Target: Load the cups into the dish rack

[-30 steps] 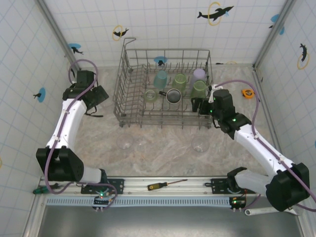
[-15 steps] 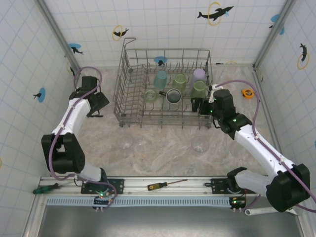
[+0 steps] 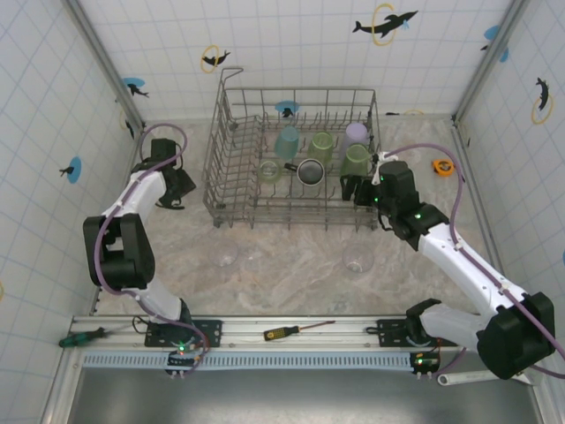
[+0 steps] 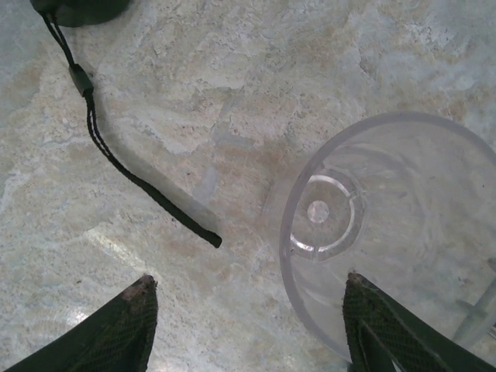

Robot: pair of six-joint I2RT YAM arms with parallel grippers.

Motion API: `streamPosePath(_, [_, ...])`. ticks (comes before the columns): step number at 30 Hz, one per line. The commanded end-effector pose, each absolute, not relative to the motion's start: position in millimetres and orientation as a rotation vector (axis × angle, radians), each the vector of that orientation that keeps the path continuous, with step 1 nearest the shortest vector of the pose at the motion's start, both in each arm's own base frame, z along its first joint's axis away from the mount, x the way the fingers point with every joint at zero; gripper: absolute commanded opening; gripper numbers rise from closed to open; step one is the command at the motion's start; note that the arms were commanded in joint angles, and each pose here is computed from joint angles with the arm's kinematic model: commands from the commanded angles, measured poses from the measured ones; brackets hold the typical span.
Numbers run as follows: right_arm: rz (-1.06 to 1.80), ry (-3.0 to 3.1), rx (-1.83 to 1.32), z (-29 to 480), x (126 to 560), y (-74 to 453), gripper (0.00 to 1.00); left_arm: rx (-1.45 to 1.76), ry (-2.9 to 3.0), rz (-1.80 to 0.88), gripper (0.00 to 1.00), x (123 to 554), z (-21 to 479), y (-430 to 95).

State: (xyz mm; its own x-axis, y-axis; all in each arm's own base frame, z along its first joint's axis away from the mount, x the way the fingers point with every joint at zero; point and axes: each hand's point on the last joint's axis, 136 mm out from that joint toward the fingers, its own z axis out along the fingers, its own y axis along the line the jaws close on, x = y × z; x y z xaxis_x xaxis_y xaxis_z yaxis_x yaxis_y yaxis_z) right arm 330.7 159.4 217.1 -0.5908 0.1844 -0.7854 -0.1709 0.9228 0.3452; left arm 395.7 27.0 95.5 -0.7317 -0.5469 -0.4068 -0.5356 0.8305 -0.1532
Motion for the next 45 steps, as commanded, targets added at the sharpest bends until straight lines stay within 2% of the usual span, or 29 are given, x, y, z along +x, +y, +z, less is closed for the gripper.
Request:
streamPosePath(1, [0.473, 2.139, 0.023, 225.4, 329.8, 158.8, 1.0, -0.785, 2.58, -0.06, 0.6, 401.8, 88.0, 26.5])
streamPosePath(6, [0.475, 2.143, 0.014, 226.4, 329.4, 162.4, 1.0, -0.783, 2.591, -0.084, 0.48, 405.5, 79.2, 23.4])
streamPosePath(8, [0.472, 2.143, 0.014, 227.4, 328.3, 162.1, 1.0, -0.785, 2.6, -0.076, 0.38, 405.5, 75.2, 23.9])
streamPosePath(12, [0.469, 2.138, 0.017, 230.8, 326.5, 161.3, 1.0, -0.8, 2.6, -0.054, 0.02, 404.9, 73.2, 28.8])
streamPosePath(13, [0.471, 2.135, 0.018, 232.1, 325.9, 161.2, 1.0, -0.804, 2.598, -0.052, 0.0, 404.5, 74.4, 29.7])
streamPosePath(30, [0.571, 2.151, 0.018, 234.4, 314.7, 176.6, 1.0, -0.819, 2.461, -0.067, 0.0, 375.7, 133.1, 46.9])
streamPosePath(37, [0.61, 2.158, 0.046, 236.0, 314.5, 183.5, 1.0, -0.785, 2.402, -0.166, 0.0, 379.5, 164.3, 44.1])
streamPosePath(45, [0.667, 2.169, 0.059, 241.0, 315.4, 199.5, 1.0, -0.683, 2.276, -0.352, 0.0, 397.0, 225.5, 29.5])
